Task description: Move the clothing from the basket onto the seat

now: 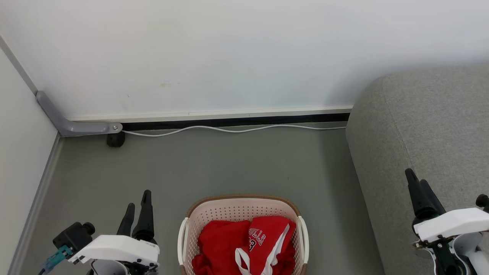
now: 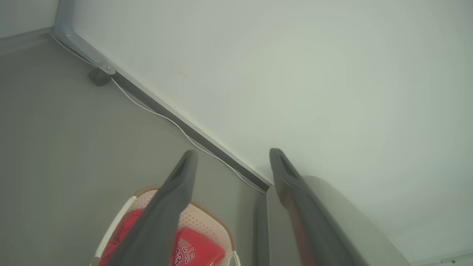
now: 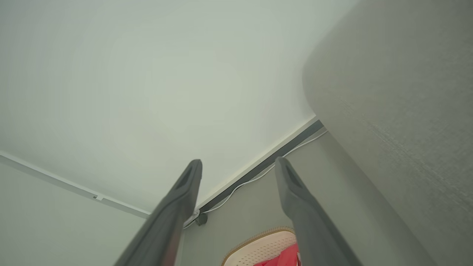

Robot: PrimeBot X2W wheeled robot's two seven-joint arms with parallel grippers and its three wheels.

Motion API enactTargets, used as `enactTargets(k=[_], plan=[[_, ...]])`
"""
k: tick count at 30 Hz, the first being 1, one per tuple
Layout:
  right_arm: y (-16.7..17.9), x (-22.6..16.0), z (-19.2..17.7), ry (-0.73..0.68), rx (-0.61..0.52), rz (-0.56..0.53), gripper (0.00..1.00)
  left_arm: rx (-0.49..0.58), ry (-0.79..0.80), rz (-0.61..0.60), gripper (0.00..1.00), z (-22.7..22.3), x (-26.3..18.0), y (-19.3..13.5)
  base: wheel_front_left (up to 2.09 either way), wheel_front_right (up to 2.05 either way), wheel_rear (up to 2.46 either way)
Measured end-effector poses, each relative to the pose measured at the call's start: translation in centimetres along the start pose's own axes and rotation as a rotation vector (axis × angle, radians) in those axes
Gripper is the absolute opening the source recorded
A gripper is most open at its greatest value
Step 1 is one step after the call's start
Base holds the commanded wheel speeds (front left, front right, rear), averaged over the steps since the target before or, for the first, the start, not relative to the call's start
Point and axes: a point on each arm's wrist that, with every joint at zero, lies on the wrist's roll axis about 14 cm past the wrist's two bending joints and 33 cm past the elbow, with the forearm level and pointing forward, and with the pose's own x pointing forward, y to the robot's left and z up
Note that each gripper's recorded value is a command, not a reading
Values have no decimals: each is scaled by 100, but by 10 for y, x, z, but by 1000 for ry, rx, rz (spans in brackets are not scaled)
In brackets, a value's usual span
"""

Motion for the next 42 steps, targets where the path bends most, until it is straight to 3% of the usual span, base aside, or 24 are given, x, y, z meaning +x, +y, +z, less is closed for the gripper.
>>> enactTargets(k=[27, 42], plan=[[1, 11, 11, -4, -357, 35, 100, 448, -68, 27, 100, 8, 7, -6, 0, 0, 0], [7, 15, 22, -27, -525, 72, 100, 650, -123, -35, 100, 12, 13, -24, 0, 0, 0]])
